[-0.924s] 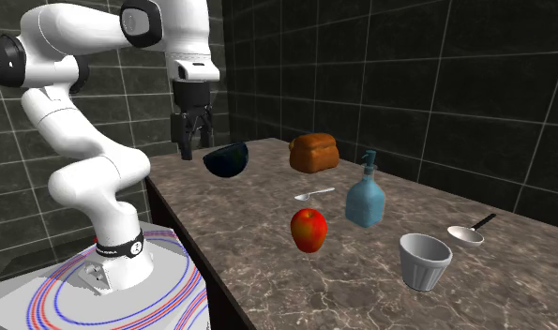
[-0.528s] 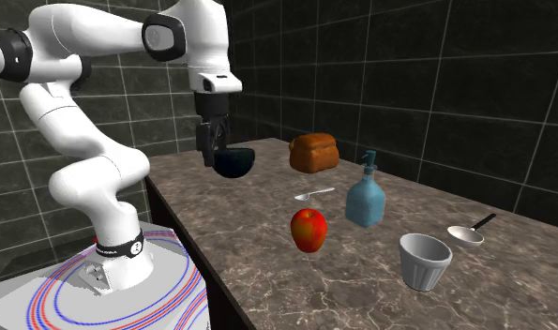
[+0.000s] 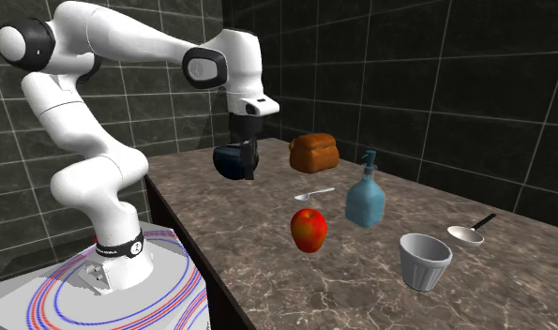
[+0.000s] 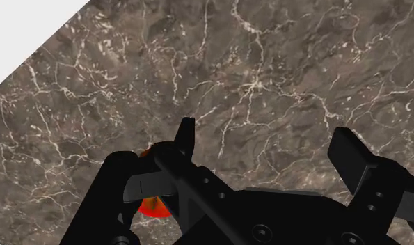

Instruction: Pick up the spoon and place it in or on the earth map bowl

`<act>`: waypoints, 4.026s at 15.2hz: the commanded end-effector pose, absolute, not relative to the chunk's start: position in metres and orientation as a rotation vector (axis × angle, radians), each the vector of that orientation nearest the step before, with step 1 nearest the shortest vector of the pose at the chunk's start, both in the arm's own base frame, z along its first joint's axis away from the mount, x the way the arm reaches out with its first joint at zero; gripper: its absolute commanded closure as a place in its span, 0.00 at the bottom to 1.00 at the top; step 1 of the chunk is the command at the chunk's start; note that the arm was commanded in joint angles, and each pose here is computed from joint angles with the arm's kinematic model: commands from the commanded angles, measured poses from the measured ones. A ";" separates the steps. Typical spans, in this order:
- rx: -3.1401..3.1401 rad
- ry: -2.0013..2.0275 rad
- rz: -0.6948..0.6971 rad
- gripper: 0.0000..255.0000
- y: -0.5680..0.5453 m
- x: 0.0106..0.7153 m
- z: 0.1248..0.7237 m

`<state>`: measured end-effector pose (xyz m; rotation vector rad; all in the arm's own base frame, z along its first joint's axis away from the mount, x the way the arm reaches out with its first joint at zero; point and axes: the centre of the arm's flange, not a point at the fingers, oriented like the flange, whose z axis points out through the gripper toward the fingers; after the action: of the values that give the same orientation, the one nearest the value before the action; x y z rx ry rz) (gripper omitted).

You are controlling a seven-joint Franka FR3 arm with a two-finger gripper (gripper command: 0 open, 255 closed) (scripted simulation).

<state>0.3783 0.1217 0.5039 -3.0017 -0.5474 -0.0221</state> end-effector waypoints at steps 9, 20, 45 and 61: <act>-2.907 -0.771 -0.107 0.00 0.219 0.430 0.447; -2.784 -1.004 -0.194 0.00 0.337 0.471 0.395; -2.713 -1.118 -0.237 1.00 0.411 0.489 0.333; -2.713 -1.118 -0.237 1.00 0.411 0.489 0.386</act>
<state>0.4879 0.4121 0.3802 -2.7125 -1.1175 -0.2380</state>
